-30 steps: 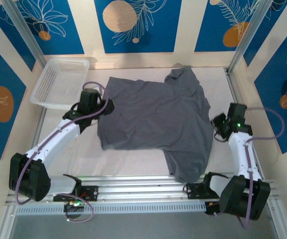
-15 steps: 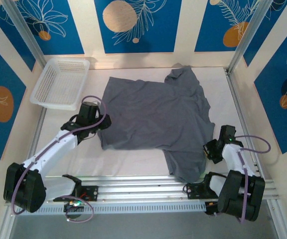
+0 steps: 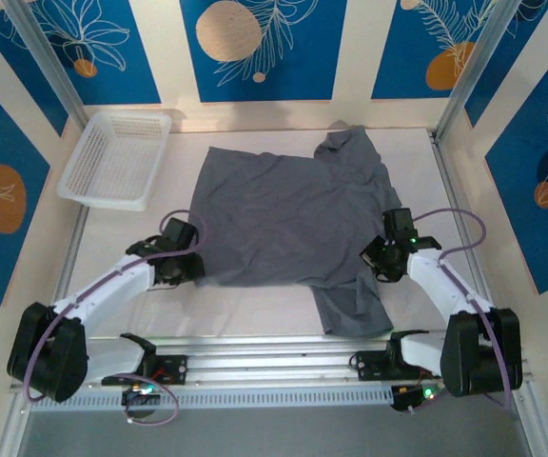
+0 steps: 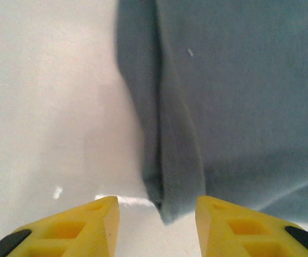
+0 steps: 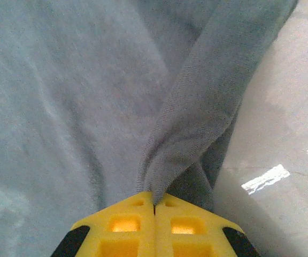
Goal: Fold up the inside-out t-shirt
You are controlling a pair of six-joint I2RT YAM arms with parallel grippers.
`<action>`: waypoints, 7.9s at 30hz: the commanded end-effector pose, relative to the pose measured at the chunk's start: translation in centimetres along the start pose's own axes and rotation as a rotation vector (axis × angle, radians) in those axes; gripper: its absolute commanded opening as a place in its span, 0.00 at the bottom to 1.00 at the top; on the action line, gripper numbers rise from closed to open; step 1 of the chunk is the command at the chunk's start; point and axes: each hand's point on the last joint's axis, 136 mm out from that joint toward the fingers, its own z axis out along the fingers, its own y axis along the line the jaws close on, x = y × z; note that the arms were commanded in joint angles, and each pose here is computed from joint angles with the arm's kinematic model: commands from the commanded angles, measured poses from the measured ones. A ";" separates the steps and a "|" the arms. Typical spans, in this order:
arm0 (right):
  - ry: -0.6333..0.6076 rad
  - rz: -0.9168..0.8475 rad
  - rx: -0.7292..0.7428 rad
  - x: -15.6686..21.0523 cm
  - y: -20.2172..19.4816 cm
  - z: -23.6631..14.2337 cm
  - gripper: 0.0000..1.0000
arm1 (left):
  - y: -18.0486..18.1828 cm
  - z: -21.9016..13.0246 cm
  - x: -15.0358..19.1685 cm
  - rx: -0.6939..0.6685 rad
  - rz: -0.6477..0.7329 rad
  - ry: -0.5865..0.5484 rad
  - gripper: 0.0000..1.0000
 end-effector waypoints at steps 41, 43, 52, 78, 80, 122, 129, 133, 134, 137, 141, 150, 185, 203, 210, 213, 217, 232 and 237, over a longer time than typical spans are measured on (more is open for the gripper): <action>-0.207 -0.130 -0.033 -10.8 4.6 -1.5 0.00 | -2.0 3.0 -17.2 -0.198 0.198 -0.176 0.33; -0.204 -0.143 -0.037 -10.5 4.9 -1.5 0.00 | -2.7 3.0 -15.7 -0.157 0.188 -0.149 0.35; -0.194 -0.162 -0.037 -10.0 5.9 -1.3 0.00 | -3.3 5.6 -16.6 -0.227 0.259 -0.176 0.39; -0.176 0.033 -0.040 -12.4 1.9 -1.0 0.00 | -5.8 0.3 -21.1 0.466 0.015 -0.188 0.00; -0.186 0.044 -0.048 -12.6 1.9 -1.4 0.00 | -5.1 -0.2 -20.9 0.497 -0.054 -0.187 0.00; -0.064 -0.012 -0.192 -7.2 3.4 0.4 0.31 | 0.2 -0.9 -13.5 0.403 -0.136 -0.207 0.00; -0.083 -0.003 -0.155 -7.4 3.1 0.6 0.00 | 0.4 -0.9 -13.4 0.388 -0.142 -0.200 0.00; -0.156 0.047 -0.112 -7.3 1.6 -1.7 0.00 | 2.7 -3.1 -12.3 0.266 -0.194 -0.232 0.00; -0.192 0.088 -0.127 -7.0 1.0 -2.6 0.00 | 3.5 -4.2 -11.8 0.229 -0.210 -0.254 0.00; -0.259 0.181 -0.169 -5.0 -1.2 -4.2 0.00 | 4.3 -6.2 -9.6 0.222 -0.239 -0.303 0.00; -0.262 0.234 -0.137 -1.9 -4.5 -4.4 0.00 | 4.2 -5.0 -5.7 0.287 -0.297 -0.268 0.00; -0.276 0.281 -0.177 1.1 -6.2 -7.4 0.00 | 6.5 -3.8 -0.8 0.225 -0.419 -0.241 0.00; -0.309 0.084 -0.287 -11.2 2.5 -4.3 0.00 | 3.5 0.5 -13.5 0.173 -0.177 -0.239 0.00; -0.391 0.166 -0.332 -8.8 0.9 -9.3 0.00 | 1.9 -5.5 -10.3 0.314 -0.188 -0.319 0.00; -0.467 0.199 -0.409 -2.4 -3.4 -8.8 0.00 | 4.0 -3.1 -0.5 0.356 -0.336 -0.268 0.00; -0.452 0.221 -0.400 -1.7 -3.9 -8.9 0.00 | 4.9 -4.3 0.8 0.366 -0.354 -0.355 0.00; -0.470 0.259 -0.364 -1.9 -4.6 -9.2 0.00 | 6.1 -6.2 0.3 0.353 -0.373 -0.499 0.00; -0.456 0.176 -0.329 -8.0 -1.1 -6.9 0.00 | 2.8 -4.1 -9.4 0.277 -0.169 -0.375 0.00; -0.355 0.190 -0.321 -9.5 0.3 -4.1 0.00 | 1.9 -1.3 -11.0 0.290 -0.193 -0.290 0.00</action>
